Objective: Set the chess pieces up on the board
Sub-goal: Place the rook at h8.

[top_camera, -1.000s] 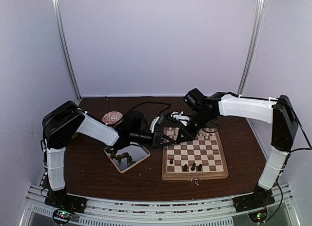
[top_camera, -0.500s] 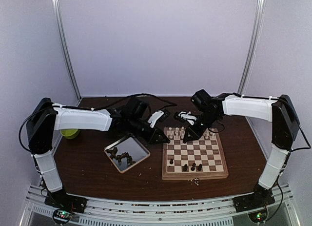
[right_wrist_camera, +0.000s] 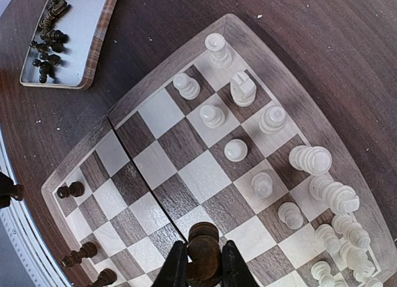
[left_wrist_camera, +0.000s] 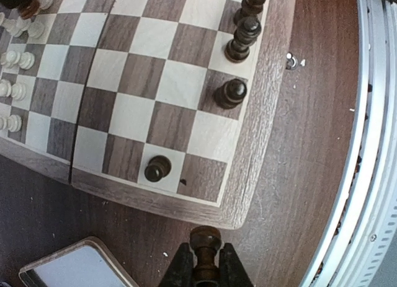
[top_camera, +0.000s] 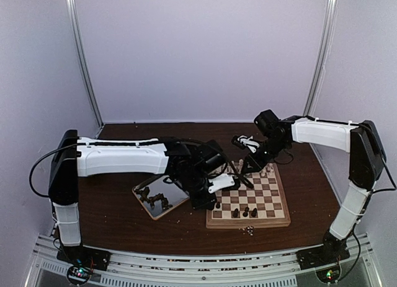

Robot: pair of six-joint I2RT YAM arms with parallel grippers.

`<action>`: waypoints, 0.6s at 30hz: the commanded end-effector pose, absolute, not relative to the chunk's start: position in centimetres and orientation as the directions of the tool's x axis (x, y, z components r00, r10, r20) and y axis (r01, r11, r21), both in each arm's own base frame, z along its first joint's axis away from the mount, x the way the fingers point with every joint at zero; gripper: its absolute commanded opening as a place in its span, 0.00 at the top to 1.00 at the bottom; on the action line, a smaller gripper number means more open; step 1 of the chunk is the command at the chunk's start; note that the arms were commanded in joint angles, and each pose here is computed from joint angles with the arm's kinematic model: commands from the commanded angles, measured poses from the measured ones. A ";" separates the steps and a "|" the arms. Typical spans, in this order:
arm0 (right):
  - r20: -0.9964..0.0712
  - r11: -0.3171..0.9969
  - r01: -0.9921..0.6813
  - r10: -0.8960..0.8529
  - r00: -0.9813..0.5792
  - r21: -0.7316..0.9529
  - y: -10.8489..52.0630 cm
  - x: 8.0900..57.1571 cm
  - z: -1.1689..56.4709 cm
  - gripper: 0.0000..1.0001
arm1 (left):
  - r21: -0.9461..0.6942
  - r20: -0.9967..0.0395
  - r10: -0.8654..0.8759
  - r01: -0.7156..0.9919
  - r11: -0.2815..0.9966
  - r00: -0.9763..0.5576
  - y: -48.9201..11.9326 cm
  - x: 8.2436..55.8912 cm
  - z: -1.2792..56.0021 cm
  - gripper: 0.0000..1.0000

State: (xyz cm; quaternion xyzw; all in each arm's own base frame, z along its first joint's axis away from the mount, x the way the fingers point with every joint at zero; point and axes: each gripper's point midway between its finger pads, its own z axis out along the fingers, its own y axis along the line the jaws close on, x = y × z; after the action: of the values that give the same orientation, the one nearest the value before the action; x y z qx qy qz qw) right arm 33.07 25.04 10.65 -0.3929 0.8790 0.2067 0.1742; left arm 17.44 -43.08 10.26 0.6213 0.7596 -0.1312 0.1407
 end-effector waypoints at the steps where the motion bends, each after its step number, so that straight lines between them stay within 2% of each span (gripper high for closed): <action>1: -0.517 0.584 -0.783 -0.612 -0.599 0.215 25.0 32.9 12.3 0.94 | 0.034 -0.291 0.949 0.990 0.133 -0.118 -43.0 17.4 9.0 0.86; 18: -0.509 0.583 -0.781 -0.614 -0.604 0.223 24.8 33.0 12.0 0.93 | 0.025 -0.287 0.955 0.996 0.080 -0.070 -45.4 18.0 7.1 0.84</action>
State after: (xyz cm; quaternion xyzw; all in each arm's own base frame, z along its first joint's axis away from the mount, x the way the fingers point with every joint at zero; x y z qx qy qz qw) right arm 32.99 24.91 11.37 -0.3982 0.8734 0.2120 0.1836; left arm 17.89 -44.75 7.44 0.6607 0.7366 -0.0858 0.1162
